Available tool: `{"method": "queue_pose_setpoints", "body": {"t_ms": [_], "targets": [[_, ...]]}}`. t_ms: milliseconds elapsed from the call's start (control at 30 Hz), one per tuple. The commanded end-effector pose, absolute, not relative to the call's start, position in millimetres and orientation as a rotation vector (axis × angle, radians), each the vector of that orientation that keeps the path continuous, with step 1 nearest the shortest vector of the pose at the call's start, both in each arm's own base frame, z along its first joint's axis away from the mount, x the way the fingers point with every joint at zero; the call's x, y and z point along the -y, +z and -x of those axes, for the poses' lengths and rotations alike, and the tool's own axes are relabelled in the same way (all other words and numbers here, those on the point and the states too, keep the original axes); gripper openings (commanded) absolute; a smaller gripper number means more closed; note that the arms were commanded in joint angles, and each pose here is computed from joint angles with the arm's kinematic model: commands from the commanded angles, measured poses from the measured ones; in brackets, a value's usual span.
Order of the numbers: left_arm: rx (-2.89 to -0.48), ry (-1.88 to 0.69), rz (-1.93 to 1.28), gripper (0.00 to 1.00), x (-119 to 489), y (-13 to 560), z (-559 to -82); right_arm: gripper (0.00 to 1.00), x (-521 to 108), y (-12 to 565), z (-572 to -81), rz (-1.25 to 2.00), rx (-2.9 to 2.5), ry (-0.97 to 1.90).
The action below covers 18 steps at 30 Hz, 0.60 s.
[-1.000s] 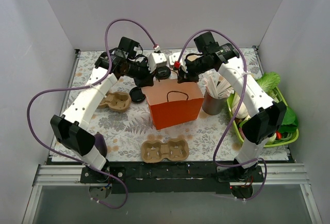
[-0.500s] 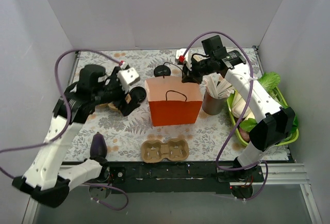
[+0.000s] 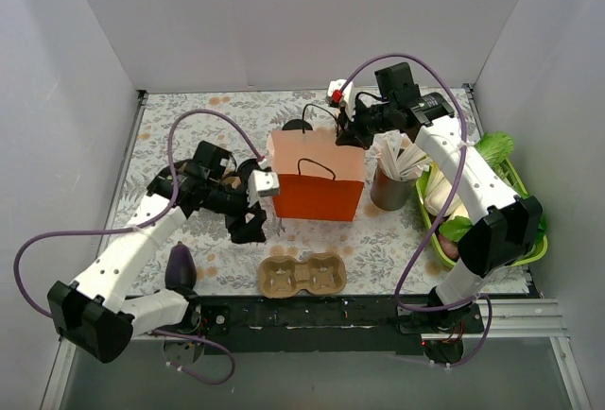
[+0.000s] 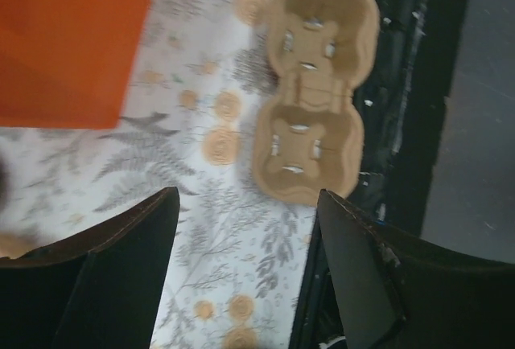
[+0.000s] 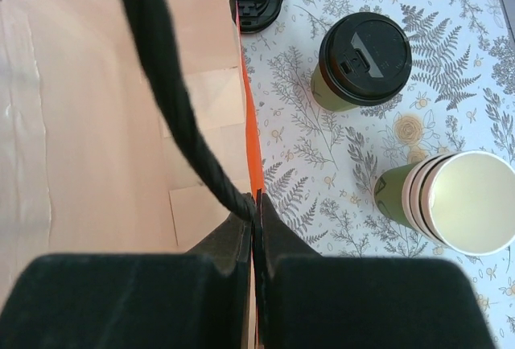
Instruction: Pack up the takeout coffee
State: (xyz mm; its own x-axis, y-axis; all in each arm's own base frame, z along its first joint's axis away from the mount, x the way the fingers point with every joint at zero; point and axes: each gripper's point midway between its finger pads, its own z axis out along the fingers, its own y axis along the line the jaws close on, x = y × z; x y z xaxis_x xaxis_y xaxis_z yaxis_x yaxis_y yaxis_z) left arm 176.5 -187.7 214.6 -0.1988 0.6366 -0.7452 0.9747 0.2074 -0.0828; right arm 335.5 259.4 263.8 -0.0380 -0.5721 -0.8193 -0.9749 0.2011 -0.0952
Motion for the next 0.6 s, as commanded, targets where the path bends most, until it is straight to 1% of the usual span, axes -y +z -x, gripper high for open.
{"method": "queue_pose_setpoints", "body": {"t_ms": [0, 133, 200, 233, 267, 300, 333, 367, 467, 567], "targets": [[-1.803, -0.99, -1.555, 0.68, 213.8, 193.3, -149.7, 0.01, -263.3, 292.4, -349.6, 1.38, -1.68, 0.619], [-1.785, -1.046, -1.569, 0.68, 229.4, 177.5, -122.1, 0.01, -257.4, 289.2, -358.5, 1.321, -1.736, 0.567], [-1.772, -1.039, -1.596, 0.66, 238.8, 165.2, -115.5, 0.01, -256.2, 285.1, -356.5, 1.307, -1.758, 0.574], [-1.802, -1.055, -1.586, 0.65, 242.4, 159.6, -113.4, 0.01, -255.7, 284.4, -355.9, 1.301, -1.763, 0.579], [-1.811, -1.053, -1.594, 0.64, 245.3, 154.0, -112.8, 0.01, -256.5, 282.3, -354.1, 1.294, -1.773, 0.591], [-1.806, -1.059, -1.603, 0.59, 250.6, 146.2, -111.1, 0.01, -257.3, 281.3, -353.2, 1.291, -1.777, 0.602], [-1.817, -1.065, -1.596, 0.58, 253.1, 141.5, -111.4, 0.01, -257.7, 280.9, -353.4, 1.286, -1.782, 0.605], [-1.844, -1.08, -1.578, 0.57, 254.8, 136.3, -109.9, 0.01, -257.4, 280.9, -353.1, 1.284, -1.786, 0.611], [-1.823, -1.055, -1.579, 0.57, 259.7, 125.7, -108.2, 0.01, -257.7, 284.2, -352.8, 1.283, -1.784, 0.605], [-1.843, -0.981, -1.555, 0.57, 263.6, 117.1, -114.3, 0.01, -255.2, 282.2, -354.7, 1.286, -1.791, 0.59]]}}
